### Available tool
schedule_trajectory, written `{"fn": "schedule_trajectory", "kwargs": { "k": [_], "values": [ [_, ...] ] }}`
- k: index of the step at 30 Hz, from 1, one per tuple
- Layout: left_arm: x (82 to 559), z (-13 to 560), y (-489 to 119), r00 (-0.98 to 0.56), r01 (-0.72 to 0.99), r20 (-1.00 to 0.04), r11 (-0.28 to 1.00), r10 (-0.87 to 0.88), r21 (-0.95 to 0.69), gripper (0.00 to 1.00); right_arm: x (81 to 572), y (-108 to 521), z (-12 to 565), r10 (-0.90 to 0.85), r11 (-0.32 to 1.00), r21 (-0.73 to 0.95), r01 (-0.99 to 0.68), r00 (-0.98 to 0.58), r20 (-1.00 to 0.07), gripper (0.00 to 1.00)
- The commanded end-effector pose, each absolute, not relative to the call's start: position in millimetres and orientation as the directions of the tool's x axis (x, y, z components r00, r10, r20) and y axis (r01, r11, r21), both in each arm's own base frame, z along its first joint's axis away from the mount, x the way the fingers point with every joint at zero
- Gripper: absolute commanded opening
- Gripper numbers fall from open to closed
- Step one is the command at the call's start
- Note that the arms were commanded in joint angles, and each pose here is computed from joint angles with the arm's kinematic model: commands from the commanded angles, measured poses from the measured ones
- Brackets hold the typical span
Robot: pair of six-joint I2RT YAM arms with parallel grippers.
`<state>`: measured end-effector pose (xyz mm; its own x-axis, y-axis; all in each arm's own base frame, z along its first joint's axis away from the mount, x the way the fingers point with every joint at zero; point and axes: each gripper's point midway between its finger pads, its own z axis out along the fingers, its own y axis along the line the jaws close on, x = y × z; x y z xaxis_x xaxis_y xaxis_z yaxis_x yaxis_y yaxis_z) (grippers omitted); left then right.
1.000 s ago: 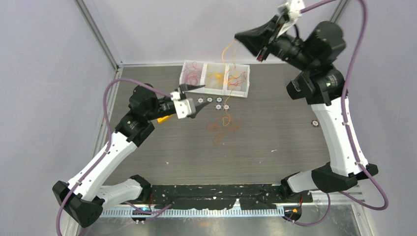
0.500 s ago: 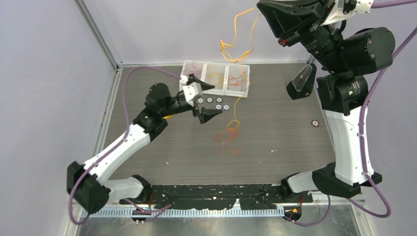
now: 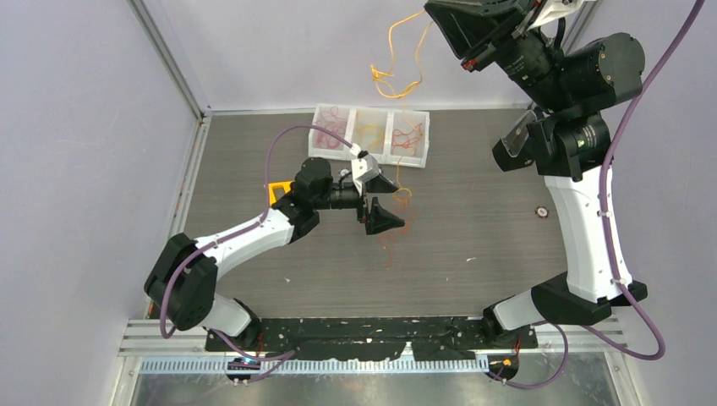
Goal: Untangle the cables
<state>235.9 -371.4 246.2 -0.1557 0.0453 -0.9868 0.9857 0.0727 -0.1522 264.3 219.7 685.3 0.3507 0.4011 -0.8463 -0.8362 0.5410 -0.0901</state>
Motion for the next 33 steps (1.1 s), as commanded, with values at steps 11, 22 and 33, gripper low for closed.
{"fn": "schedule_trajectory", "kwargs": {
  "k": [11, 22, 33],
  "values": [
    [266.1, 308.4, -411.0, 0.139, 0.981, -0.99, 0.145, -0.04, 0.132, 0.74, 265.7, 227.7, 692.1, 0.459, 0.508, -0.049, -0.86, 0.319, -0.829, 0.05],
    [242.7, 129.4, -353.3, -0.26, 0.952, -0.93, 0.232, 0.259, -0.201, 0.11, 251.5, 196.4, 745.4, 0.475, 0.622, -0.115, -0.774, 0.491, -0.73, 0.05],
    [268.9, 130.1, -288.0, -0.319, 0.891, -0.917, 0.404, 0.239, -0.205, 0.44, 269.7, 204.3, 707.8, 0.426, 0.614, -0.09, -0.784, 0.425, -0.798, 0.05]
  ]
}}
